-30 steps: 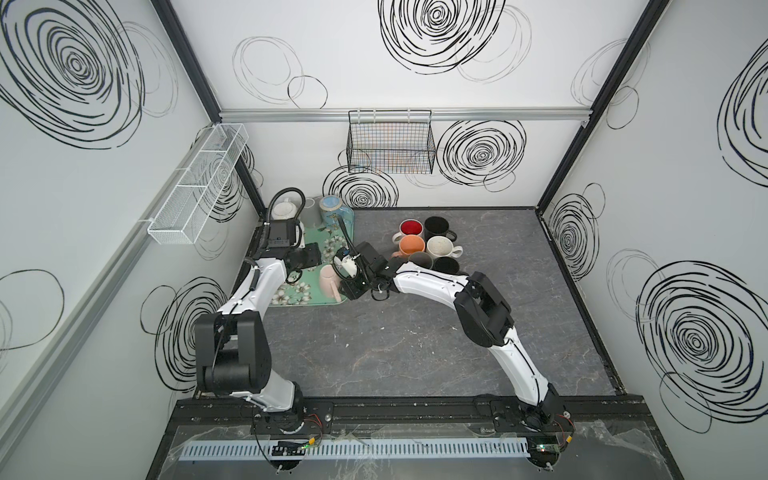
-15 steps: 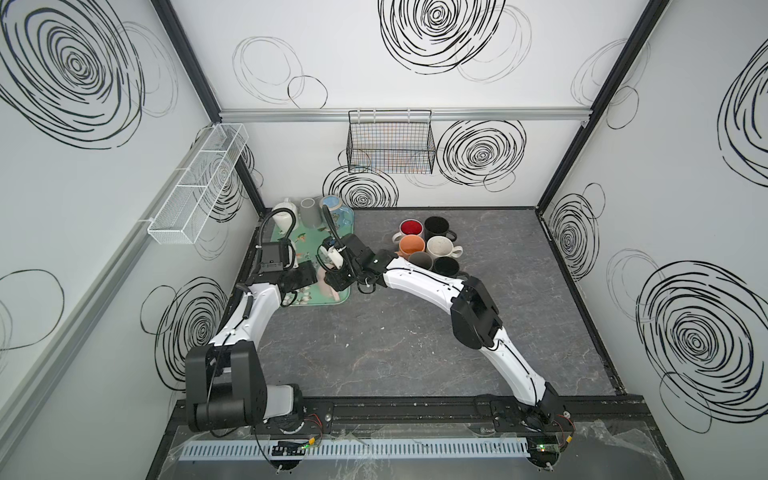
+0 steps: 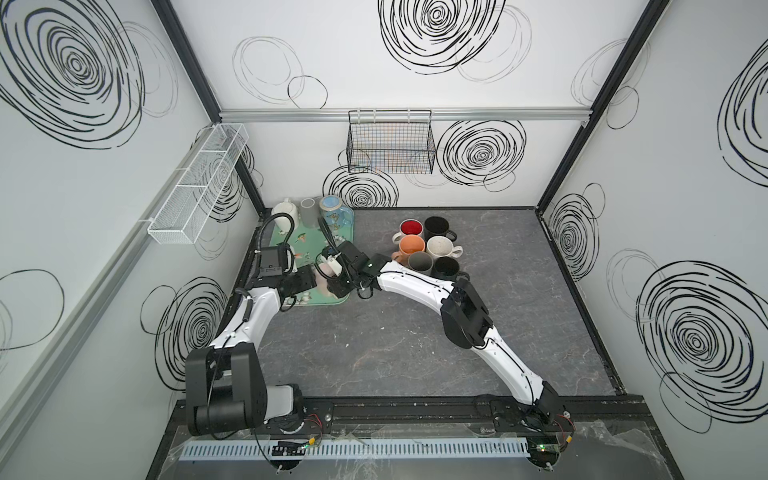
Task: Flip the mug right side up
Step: 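Lower right gripper onto the upside-down pale pink mug's handle while left gripper approaches, then lift the pink mug off the tray with right gripper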
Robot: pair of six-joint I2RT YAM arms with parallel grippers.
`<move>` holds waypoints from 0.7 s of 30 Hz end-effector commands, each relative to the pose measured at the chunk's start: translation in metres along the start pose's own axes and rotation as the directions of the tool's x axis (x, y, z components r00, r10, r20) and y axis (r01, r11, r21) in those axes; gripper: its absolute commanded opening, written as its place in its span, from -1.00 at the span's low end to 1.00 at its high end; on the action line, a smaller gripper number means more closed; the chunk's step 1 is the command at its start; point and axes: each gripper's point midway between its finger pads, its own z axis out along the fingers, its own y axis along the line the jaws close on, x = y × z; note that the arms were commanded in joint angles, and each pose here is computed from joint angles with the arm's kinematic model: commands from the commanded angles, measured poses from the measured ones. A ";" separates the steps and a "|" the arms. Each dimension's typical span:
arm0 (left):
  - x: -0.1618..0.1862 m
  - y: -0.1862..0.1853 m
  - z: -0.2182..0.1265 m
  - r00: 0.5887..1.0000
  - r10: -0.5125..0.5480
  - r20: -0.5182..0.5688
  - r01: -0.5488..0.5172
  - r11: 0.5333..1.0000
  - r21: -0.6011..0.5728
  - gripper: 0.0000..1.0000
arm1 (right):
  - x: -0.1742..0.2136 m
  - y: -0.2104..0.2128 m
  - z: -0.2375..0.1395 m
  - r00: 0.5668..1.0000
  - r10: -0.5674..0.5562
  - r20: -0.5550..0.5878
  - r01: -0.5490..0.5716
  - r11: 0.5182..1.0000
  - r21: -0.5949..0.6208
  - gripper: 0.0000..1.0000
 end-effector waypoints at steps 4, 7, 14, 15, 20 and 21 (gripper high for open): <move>-0.007 0.000 -0.006 0.999 0.000 0.041 0.000 1.000 0.011 0.29 | 0.005 -0.012 0.009 1.000 0.000 -0.026 0.001 1.000 0.003 -0.29; -0.006 -0.001 -0.006 0.999 -0.003 0.039 0.002 1.000 0.019 0.29 | 0.005 -0.014 0.007 1.000 -0.006 -0.031 0.006 1.000 0.005 -0.58; -0.011 -0.013 -0.019 0.995 0.005 0.095 -0.011 0.998 0.057 0.28 | -0.024 -0.016 -0.021 0.998 -0.044 0.041 0.044 0.999 0.019 -1.00; -0.012 -0.014 -0.022 0.994 0.005 0.108 -0.011 0.998 0.060 0.28 | -0.030 -0.017 -0.026 0.997 -0.050 0.060 0.048 0.999 0.020 -1.00; -0.017 -0.024 -0.034 0.987 -0.003 0.161 -0.015 0.994 0.106 0.28 | -0.058 -0.017 -0.054 0.986 -0.060 0.155 0.061 0.998 0.001 -1.00; -0.018 -0.027 -0.036 0.986 -0.005 0.169 -0.016 0.993 0.121 0.28 | -0.064 -0.015 -0.061 0.981 -0.061 0.182 0.065 0.998 -0.015 -1.00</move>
